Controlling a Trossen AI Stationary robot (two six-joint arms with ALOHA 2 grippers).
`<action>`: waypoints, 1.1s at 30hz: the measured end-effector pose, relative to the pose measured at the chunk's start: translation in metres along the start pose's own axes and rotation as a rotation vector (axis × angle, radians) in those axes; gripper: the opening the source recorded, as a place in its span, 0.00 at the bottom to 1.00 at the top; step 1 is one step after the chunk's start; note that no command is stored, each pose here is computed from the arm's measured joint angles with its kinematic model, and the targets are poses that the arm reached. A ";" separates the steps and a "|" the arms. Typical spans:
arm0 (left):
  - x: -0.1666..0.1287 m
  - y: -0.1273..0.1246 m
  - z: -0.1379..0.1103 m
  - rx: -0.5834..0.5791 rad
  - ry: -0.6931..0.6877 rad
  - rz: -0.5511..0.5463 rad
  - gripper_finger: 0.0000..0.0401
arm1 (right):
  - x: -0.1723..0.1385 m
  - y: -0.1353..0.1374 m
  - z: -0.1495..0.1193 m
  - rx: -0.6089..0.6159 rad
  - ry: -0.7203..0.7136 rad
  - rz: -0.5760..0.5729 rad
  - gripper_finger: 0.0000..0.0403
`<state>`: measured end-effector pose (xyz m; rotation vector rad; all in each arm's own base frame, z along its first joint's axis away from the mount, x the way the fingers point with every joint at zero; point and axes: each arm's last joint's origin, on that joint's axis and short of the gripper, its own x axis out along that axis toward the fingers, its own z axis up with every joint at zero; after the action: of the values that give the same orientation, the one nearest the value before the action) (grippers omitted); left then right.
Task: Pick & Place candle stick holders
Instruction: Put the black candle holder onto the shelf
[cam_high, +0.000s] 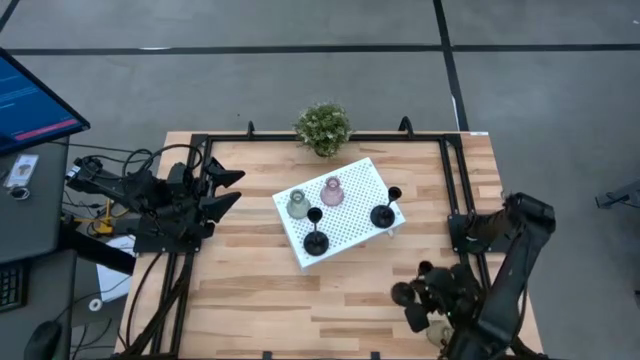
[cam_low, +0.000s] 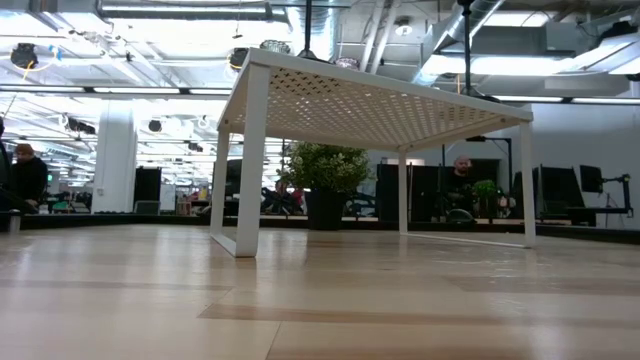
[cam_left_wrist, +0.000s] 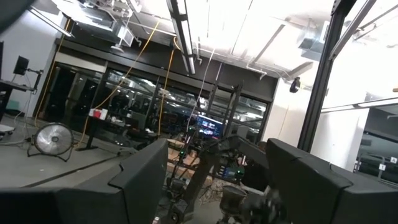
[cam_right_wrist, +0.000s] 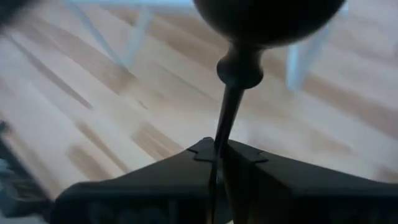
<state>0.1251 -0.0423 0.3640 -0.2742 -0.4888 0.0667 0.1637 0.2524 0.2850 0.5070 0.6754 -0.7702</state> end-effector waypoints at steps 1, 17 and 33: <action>0.000 0.000 0.000 0.000 0.000 0.000 0.68 | -0.004 0.001 0.010 -0.005 -0.016 0.027 0.01; 0.000 0.000 0.000 -0.001 -0.002 0.003 0.68 | 0.003 0.028 0.160 -0.312 -0.232 0.146 0.01; 0.000 0.001 0.001 -0.004 -0.008 0.027 0.68 | 0.062 0.053 0.170 -0.385 -0.240 -0.007 0.01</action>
<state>0.1248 -0.0413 0.3645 -0.2847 -0.4937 0.0930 0.2987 0.1485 0.3654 0.0590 0.5823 -0.6731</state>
